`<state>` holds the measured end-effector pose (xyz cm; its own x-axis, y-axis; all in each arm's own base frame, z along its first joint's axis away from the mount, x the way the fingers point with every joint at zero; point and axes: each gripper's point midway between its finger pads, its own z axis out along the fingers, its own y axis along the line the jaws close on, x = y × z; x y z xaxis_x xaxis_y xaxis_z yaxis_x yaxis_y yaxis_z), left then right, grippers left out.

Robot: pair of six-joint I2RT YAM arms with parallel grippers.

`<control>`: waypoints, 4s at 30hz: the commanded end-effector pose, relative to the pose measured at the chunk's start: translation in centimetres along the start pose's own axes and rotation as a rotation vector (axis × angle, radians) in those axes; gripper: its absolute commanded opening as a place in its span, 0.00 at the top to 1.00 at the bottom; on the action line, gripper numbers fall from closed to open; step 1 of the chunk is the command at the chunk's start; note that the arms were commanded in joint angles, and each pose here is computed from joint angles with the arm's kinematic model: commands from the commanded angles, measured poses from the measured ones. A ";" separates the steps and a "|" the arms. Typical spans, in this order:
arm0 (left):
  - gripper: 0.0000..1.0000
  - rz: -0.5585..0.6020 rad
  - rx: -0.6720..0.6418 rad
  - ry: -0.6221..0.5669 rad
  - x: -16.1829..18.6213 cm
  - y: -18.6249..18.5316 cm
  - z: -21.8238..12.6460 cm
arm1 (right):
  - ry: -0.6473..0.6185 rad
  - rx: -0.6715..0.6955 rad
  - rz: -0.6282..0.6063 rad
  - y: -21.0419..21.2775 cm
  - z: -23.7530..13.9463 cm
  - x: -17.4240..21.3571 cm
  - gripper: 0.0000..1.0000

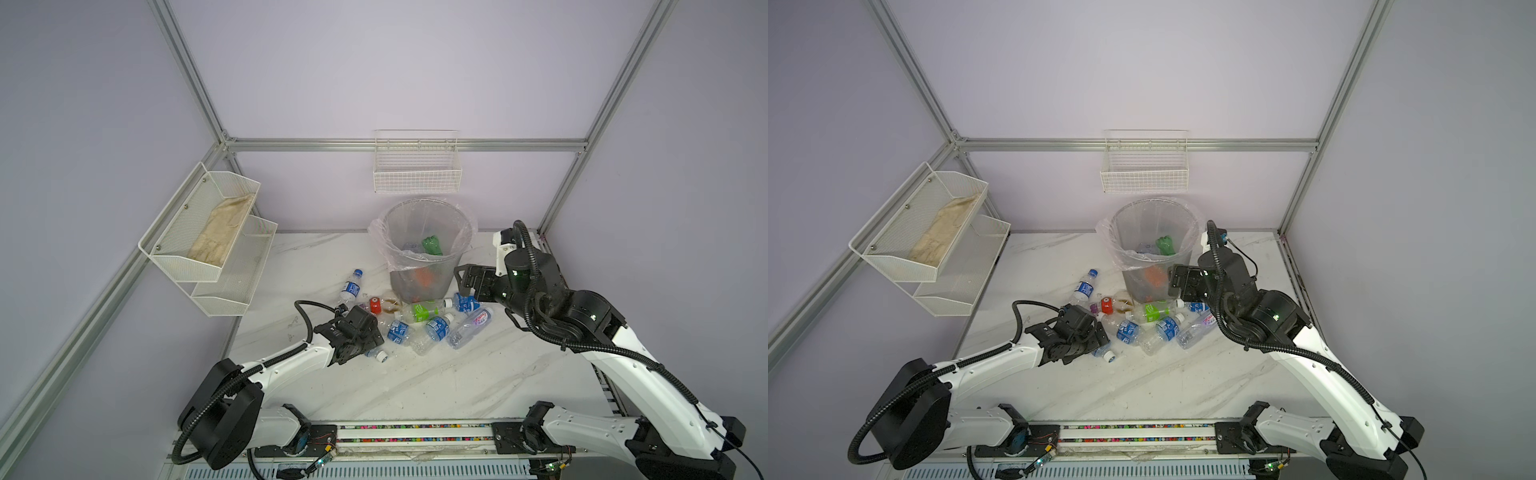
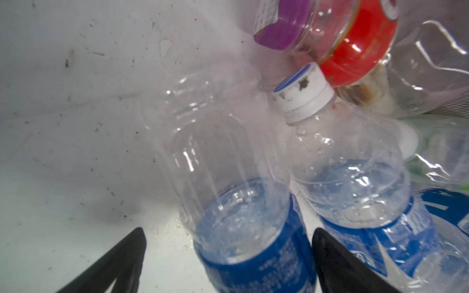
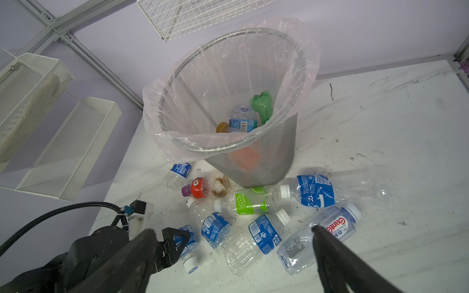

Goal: Throw the plastic bottles in the bin
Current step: 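Close the left gripper around the clear blue-labelled water bottle, then lift the clear bottle with the left gripper over the wastebasket, then open the left gripper to drop the clear bottle into the wastebasket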

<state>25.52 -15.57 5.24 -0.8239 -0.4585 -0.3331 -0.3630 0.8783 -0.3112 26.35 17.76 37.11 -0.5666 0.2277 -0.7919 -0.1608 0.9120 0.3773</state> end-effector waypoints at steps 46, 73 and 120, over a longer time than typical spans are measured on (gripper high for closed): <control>0.74 0.284 0.453 -0.829 -17.3 -10.6 -35.2 | 0.021 0.042 0.038 -2.2 -0.1 2.4 0.02; 0.70 0.384 0.740 -1.179 -19.0 -12.6 -52.2 | 0.037 0.079 0.049 -3.5 0.1 3.7 0.03; 0.00 0.483 0.675 -0.888 -18.0 -17.1 -43.2 | -0.041 0.110 0.190 -5.5 -2.4 3.2 0.02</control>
<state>25.45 -14.96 58.88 -0.0468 -0.3022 -0.9521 0.4495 0.8448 -0.2903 23.71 13.81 34.10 -0.5630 0.3656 -0.7412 -0.0245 0.8891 0.4571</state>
